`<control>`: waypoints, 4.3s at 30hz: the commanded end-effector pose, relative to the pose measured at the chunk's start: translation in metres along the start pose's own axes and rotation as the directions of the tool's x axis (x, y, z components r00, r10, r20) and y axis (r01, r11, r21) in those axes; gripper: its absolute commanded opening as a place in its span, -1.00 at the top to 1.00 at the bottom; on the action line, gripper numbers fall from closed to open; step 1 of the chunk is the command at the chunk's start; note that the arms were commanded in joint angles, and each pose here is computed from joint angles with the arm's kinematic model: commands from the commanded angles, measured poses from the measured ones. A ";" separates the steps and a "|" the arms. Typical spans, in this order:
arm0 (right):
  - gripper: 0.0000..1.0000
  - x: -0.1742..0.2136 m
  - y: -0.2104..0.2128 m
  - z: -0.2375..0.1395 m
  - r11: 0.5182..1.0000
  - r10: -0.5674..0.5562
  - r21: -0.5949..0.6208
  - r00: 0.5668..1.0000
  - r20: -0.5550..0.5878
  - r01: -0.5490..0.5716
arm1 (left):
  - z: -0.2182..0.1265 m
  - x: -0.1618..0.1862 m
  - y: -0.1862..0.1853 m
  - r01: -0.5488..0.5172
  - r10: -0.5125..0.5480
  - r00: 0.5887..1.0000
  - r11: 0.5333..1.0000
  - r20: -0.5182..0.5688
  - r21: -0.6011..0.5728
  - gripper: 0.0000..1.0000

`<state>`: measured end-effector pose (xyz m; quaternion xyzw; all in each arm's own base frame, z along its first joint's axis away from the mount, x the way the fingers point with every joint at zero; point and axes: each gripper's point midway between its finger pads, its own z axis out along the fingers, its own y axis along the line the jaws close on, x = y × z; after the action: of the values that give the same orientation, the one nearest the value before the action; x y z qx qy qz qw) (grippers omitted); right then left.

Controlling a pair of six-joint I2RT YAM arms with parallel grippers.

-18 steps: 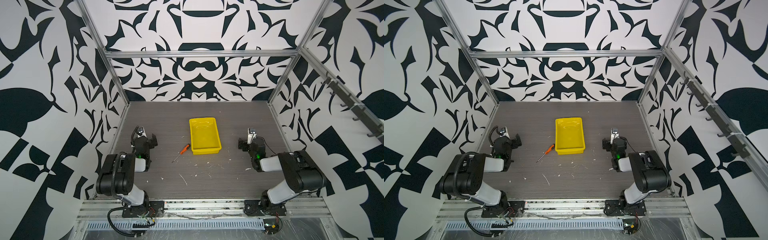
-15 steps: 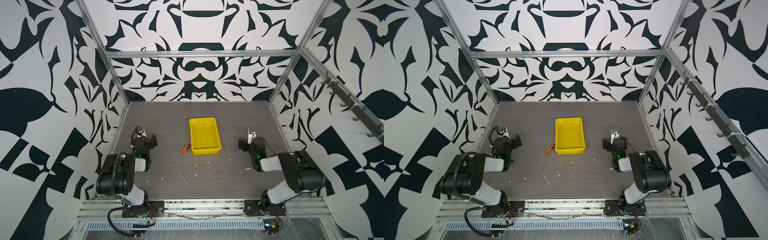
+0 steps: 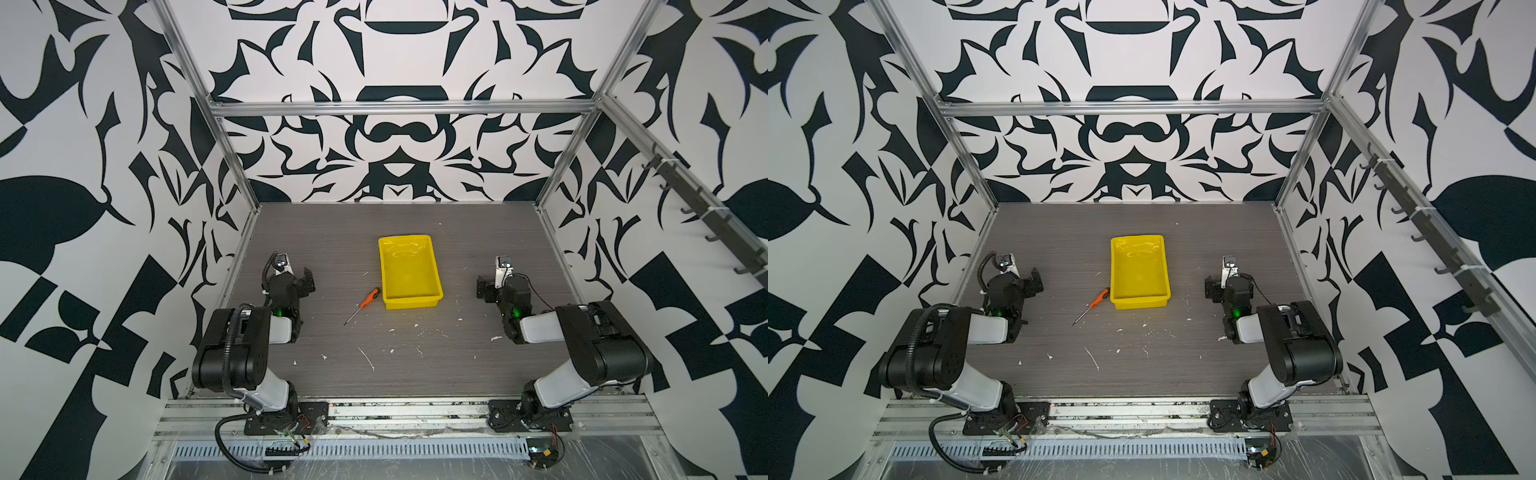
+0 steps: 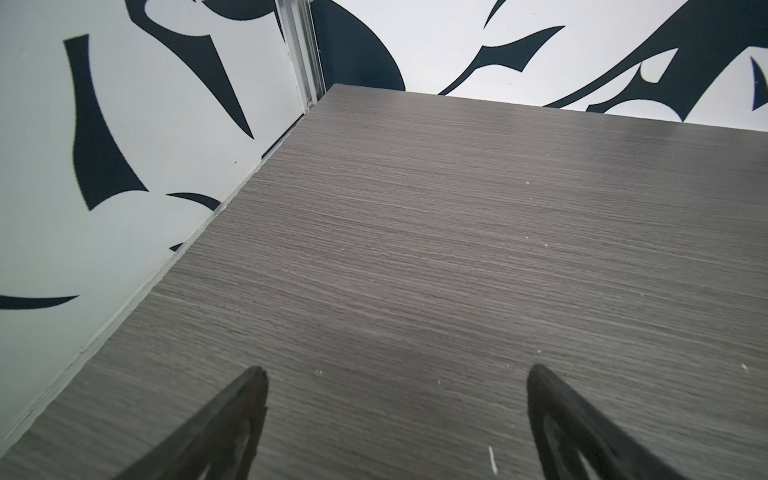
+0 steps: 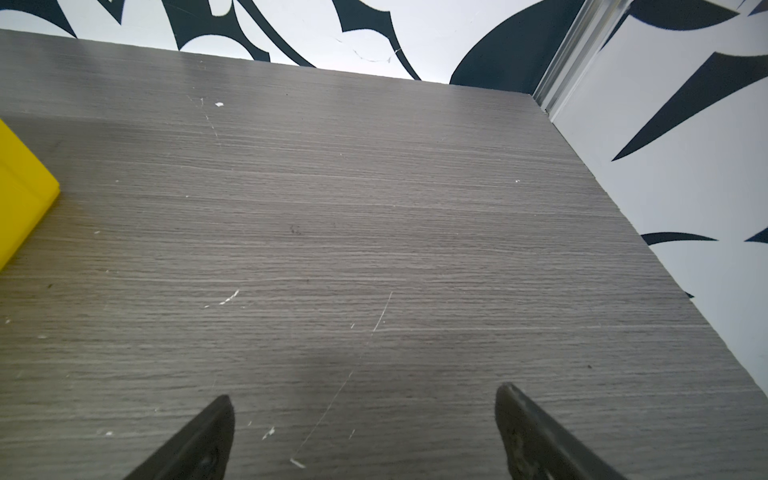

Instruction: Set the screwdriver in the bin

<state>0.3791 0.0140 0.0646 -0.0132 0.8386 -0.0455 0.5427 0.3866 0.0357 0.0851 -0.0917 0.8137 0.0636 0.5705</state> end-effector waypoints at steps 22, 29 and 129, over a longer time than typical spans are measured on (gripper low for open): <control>-0.99 -0.016 -0.001 -0.001 1.000 0.012 -0.001 0.999 0.050 -0.012 | 0.001 -0.007 0.000 0.012 -0.012 1.000 1.000 0.018 0.001 -0.99; -0.99 -0.016 0.000 -0.001 1.000 0.013 -0.002 0.999 0.049 -0.013 | 0.001 -0.007 0.000 0.012 -0.012 1.000 1.000 0.017 -0.001 -0.99; -0.99 -0.023 0.046 -0.056 0.818 0.559 -0.075 0.819 -0.130 -0.570 | -0.081 0.060 -0.212 -0.244 0.687 0.642 0.604 -0.341 0.759 -0.24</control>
<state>0.3283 0.0639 0.0834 0.2005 0.8506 0.1534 0.4612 0.3357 -0.1888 0.0530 0.3226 0.9109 -0.1019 0.2362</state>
